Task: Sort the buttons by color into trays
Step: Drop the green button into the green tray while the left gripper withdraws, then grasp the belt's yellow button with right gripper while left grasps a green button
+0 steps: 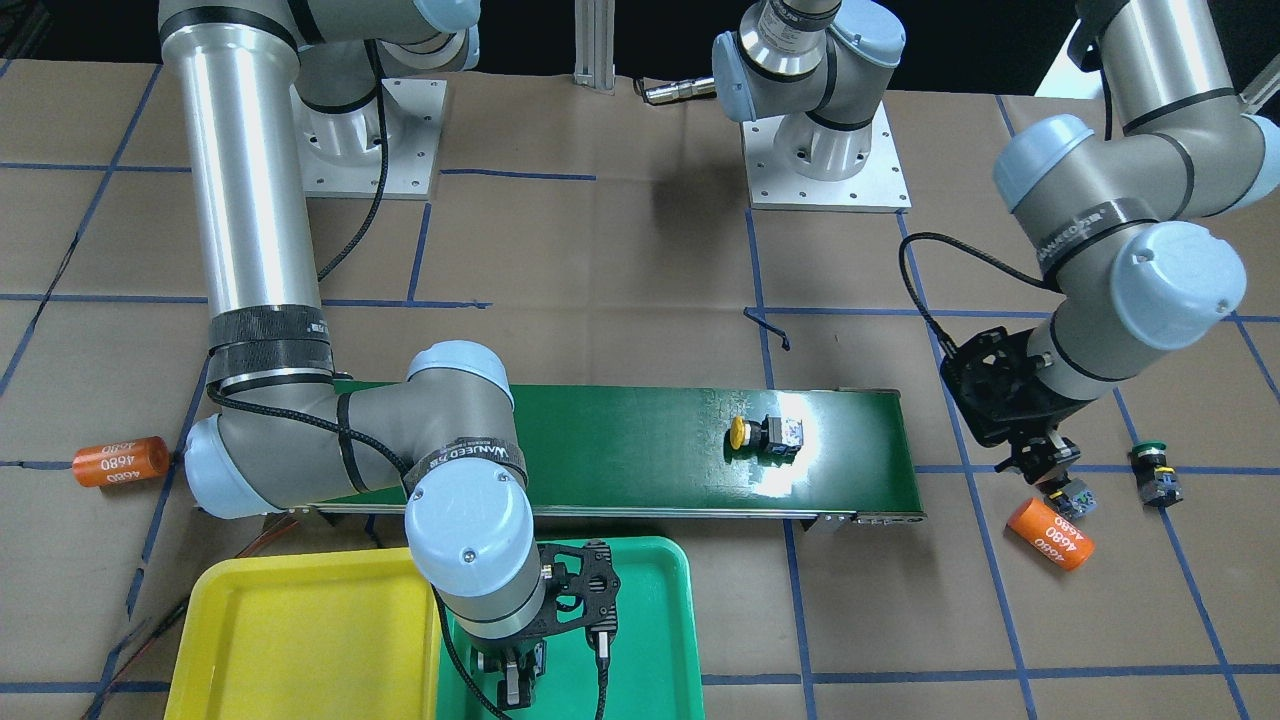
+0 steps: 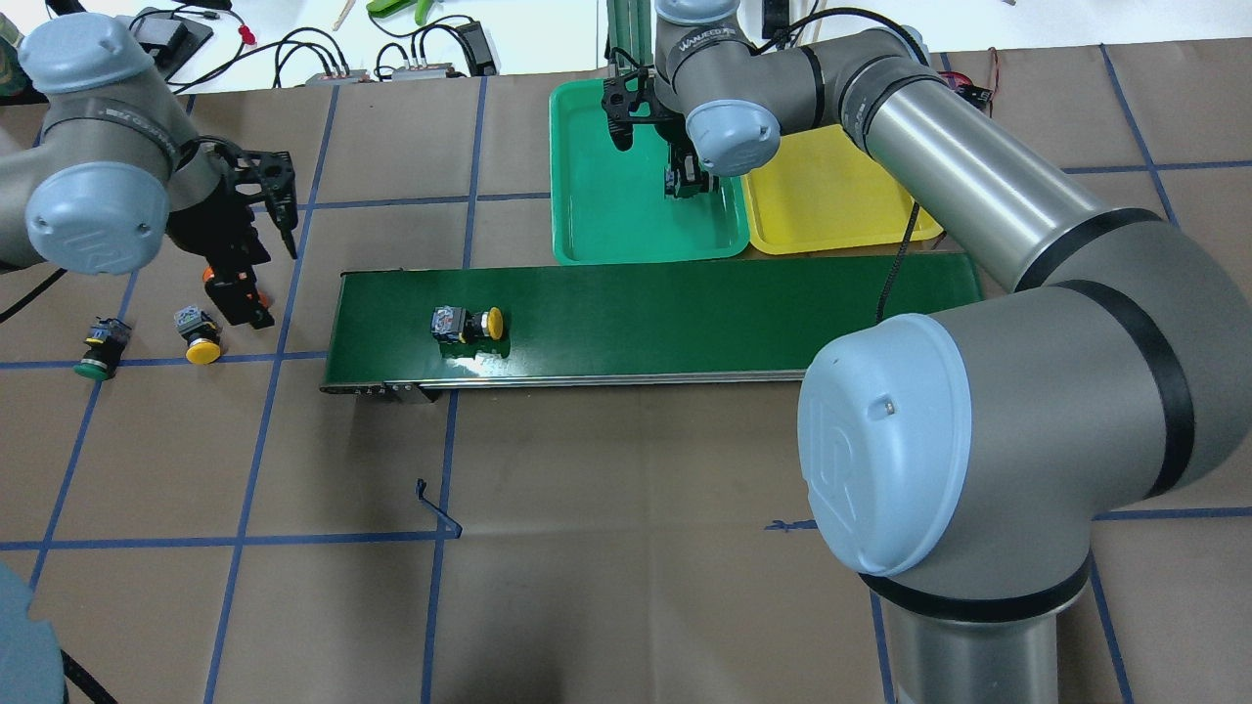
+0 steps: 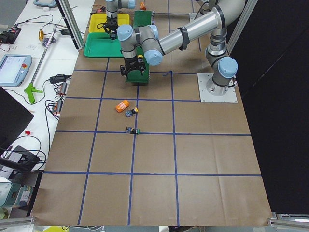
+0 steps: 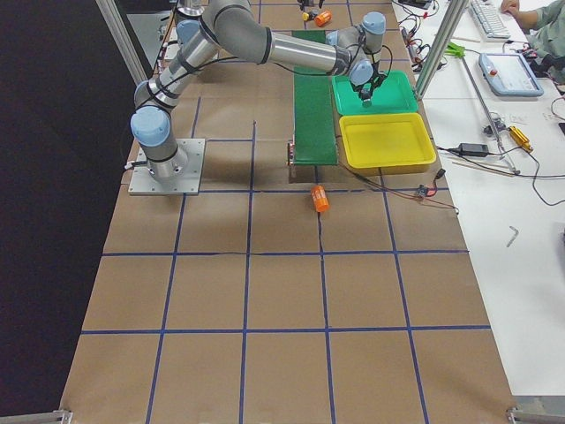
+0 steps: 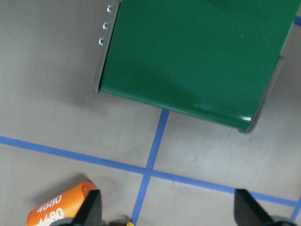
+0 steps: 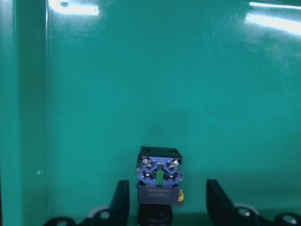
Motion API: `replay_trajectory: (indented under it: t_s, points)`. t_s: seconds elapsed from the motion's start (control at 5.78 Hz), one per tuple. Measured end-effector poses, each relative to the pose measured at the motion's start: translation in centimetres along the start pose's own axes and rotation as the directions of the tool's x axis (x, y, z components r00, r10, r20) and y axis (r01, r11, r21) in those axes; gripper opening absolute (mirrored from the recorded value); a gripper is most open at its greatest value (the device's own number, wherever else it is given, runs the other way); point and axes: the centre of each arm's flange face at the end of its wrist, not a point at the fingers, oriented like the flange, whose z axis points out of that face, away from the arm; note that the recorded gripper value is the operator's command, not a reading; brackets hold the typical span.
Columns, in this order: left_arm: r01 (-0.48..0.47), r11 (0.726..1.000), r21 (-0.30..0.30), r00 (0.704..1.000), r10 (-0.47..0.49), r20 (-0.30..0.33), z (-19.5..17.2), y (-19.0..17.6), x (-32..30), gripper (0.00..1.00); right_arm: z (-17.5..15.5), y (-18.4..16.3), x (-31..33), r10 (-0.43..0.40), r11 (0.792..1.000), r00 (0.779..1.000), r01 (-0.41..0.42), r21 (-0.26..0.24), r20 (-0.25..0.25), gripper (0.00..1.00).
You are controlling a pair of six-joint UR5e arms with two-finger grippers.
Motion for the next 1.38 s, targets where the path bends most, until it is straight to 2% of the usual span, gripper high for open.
replay_trajectory:
  t_s: [0.17,0.35,0.52,0.69,0.87,1.04,1.21,1.38]
  points:
    - [-0.085,0.996,0.004,0.996,0.085,-0.009,0.4,2.9,-0.4,0.99,-2.4,0.1,-0.1,0.006,1.0,1.0,-0.006,-0.003,-0.014,1.0]
    - [-0.139,0.99,0.011,0.99,0.139,-0.015,0.9,5.7,-0.7,0.99,-6.2,0.9,-0.6,0.015,1.0,1.0,-0.015,-0.01,-0.005,1.0]
    - [-0.138,0.99,0.029,0.99,0.139,-0.01,1.3,8.8,-0.9,0.99,-10.5,3.2,-1.8,0.04,0.999,0.998,-0.039,-0.022,0.053,1.0]
    - [-0.056,0.997,0.047,0.998,0.055,0.023,1.7,11.6,-1.3,0.99,-13.8,5.7,-4.2,0.068,0.997,0.991,-0.065,-0.032,0.117,1.0]
    - [0.092,0.994,0.062,0.994,-0.095,0.055,2.4,14.2,-1.9,0.99,-15.7,7.4,-7.6,0.087,0.996,0.985,-0.082,-0.038,0.15,1.0]
    - [0.255,0.964,0.075,0.964,-0.259,0.063,3.4,16.9,-2.3,0.99,-17.5,8.5,-11.4,0.101,0.995,0.984,-0.096,-0.041,0.149,1.0]
    - [0.381,0.921,0.083,0.916,-0.388,0.098,4.0,19.2,-3.0,0.99,-19.0,9.4,-14.6,0.11,0.994,0.985,-0.105,-0.042,0.132,1.0]
    - [0.492,0.865,0.097,0.856,-0.501,0.128,5.0,21.1,-4.2,0.99,-19.8,9.8,-16.5,0.116,0.993,0.986,-0.111,-0.041,0.123,1.0]
